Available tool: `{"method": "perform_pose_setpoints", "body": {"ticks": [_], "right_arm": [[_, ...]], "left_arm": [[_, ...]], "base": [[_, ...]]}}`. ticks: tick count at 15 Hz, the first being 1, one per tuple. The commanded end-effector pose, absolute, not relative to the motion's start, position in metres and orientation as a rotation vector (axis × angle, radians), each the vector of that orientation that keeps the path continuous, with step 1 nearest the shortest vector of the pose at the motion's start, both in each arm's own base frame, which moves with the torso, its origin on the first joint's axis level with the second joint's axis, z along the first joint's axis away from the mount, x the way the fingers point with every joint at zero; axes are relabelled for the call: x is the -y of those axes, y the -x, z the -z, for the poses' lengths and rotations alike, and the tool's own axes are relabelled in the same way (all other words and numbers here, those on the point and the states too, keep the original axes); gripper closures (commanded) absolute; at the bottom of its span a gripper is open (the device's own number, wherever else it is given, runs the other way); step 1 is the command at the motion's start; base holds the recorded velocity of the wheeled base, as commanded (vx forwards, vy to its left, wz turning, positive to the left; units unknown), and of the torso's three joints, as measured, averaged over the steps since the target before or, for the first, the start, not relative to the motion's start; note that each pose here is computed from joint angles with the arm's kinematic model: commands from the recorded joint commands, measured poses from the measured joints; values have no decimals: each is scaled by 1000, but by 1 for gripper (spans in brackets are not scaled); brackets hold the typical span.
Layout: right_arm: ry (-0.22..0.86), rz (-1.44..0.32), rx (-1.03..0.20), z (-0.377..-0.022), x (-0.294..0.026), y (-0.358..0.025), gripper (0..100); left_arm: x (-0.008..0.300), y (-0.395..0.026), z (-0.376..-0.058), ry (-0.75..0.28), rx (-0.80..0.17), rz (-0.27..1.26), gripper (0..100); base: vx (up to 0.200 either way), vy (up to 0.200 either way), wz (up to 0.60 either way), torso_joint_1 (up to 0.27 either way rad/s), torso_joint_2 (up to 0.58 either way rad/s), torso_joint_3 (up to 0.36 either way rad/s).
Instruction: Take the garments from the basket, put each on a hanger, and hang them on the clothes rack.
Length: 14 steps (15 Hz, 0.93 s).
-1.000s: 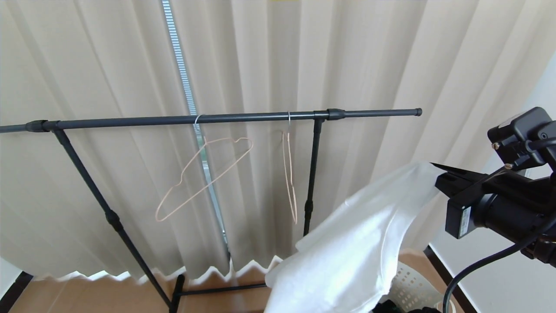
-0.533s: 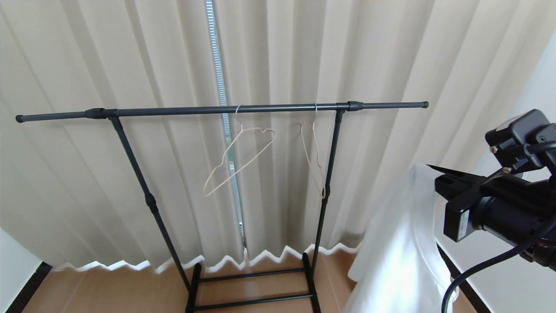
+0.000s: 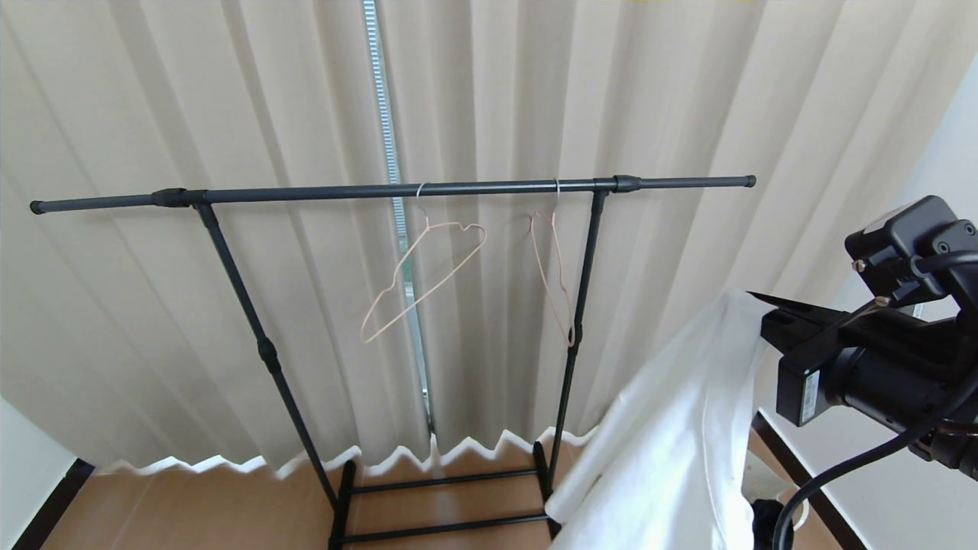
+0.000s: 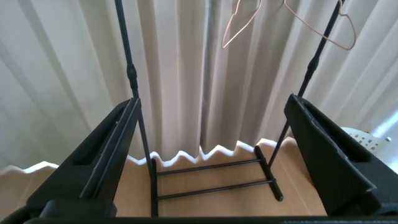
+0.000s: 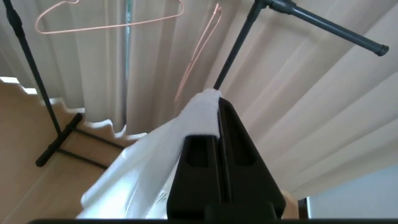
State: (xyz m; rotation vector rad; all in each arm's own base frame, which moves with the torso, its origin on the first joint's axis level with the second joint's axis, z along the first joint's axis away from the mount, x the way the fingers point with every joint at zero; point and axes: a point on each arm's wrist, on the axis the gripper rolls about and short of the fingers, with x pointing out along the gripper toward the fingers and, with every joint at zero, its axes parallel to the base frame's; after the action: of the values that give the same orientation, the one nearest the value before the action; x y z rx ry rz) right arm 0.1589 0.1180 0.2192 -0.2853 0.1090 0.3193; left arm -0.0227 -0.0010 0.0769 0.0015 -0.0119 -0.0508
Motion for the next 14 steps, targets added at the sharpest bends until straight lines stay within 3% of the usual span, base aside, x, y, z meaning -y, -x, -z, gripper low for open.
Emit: {"method": "perform_pose_setpoints", "body": {"ticks": [1,4,6,9,11,14], "right_arm": [[291,-321,-116,-217,-118,-159,100],[316,-320,-133,-212,-120,-159,100],[334,-349,-164,-204,-134,-166,100],[303,-360,-201,-199,-150,-178,100],[217,-356,-216,-202,-163,-193,100],[194,-340,-259,-190,-192,-227,100]], "left_arm": [[1,23,-77,-2,11,51,0],[1,22,-77,-55,8,52,0],[2,15,-79,-99,-91,86,0],[4,-5,-102,-55,-251,176,0],[6,-31,-128,-24,-363,251,0],[19,-65,-164,49,-422,396,0]], "base": [[0,0,0,0,0,0],[0,0,0,0,0,0],[0,0,0,0,0,0],[0,0,0,0,0,0],[0,0,0,0,0,0],[0,0,0,0,0,0]]}}
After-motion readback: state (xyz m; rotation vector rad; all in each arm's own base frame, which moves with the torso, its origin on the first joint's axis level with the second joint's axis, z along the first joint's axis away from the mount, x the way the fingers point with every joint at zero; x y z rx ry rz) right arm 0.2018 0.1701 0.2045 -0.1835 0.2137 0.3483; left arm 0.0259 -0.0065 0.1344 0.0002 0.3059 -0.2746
